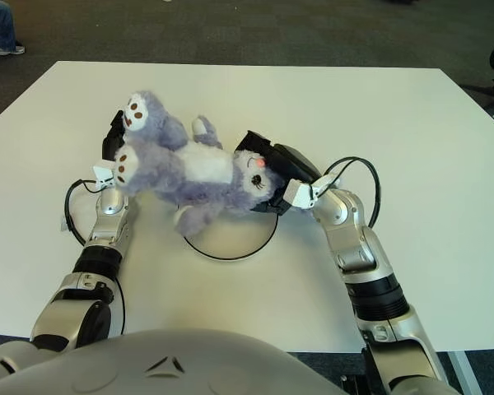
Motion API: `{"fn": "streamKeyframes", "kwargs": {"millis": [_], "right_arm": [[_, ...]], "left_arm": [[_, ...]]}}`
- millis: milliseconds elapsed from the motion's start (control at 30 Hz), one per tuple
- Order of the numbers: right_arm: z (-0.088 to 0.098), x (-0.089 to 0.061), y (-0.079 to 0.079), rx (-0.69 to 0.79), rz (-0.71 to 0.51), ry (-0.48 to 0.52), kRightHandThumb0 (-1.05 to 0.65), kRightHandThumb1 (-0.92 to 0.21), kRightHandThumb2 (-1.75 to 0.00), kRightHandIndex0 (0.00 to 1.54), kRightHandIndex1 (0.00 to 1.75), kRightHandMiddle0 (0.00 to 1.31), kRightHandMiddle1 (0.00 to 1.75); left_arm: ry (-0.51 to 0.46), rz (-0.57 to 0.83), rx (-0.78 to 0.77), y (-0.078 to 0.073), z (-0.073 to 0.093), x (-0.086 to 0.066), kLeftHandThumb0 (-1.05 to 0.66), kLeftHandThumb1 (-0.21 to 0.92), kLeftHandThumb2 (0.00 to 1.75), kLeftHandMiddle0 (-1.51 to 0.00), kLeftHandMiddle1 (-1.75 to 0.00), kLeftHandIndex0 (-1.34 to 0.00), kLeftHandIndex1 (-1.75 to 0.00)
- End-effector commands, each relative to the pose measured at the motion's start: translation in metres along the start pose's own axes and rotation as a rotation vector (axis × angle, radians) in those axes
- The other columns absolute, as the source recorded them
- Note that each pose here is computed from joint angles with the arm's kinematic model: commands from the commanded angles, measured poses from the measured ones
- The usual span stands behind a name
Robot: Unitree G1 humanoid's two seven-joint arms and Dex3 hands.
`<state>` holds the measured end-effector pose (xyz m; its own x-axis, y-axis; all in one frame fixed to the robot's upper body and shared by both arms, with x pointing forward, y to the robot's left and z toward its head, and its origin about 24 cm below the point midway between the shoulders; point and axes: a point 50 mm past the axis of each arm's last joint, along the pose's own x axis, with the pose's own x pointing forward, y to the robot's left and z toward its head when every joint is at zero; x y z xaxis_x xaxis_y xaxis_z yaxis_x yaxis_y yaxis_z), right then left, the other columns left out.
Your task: Put the doll into the plate.
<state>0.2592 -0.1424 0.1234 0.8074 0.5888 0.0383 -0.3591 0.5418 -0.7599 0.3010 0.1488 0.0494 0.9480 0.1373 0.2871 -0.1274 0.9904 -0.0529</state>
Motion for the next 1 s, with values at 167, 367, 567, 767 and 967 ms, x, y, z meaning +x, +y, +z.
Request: {"fn": "streamKeyframes", "kwargs": {"millis": [167,367,567,767,967], "right_arm": [[0.002,-0.001,-0.009,0.023,-0.008,-0.049,-0.32,-0.28,-0.93,0.04,1.68,0.00,0.85],[0.002,-0.003,-0.012,0.036,0.004,-0.048,-0.43,-0.25,-0.93,0.00,1.67,0.00,0.79],[-0.001,-0.006,-0.017,0.047,0.016,-0.062,-0.65,-0.36,-0.78,0.00,1.67,0.00,0.60],[-0.002,-0.006,-0.018,0.044,0.042,-0.072,-0.76,-0.44,-0.69,0.04,1.73,0.00,0.44],[-0.003,-0.006,-0.020,0.021,0.061,-0.092,-0.80,-0.48,-0.63,0.16,1.75,0.00,0.34]], "left_arm": [[0.159,-0.003,0.014,0.004,-0.033,-0.035,-0.42,0.51,1.08,-1.16,-1.75,-0.46,-1.75],[0.166,-0.005,0.007,0.004,-0.034,-0.036,-0.42,0.51,1.07,-1.17,-1.75,-0.46,-1.75],[0.166,0.007,0.009,0.002,-0.033,-0.036,-0.42,0.51,1.07,-1.17,-1.75,-0.46,-1.75],[0.166,0.007,0.011,0.001,-0.033,-0.036,-0.42,0.51,1.07,-1.17,-1.75,-0.46,-1.75],[0.167,0.007,0.008,0.000,-0.033,-0.036,-0.42,0.49,1.09,-1.18,-1.75,-0.47,-1.75]]}}
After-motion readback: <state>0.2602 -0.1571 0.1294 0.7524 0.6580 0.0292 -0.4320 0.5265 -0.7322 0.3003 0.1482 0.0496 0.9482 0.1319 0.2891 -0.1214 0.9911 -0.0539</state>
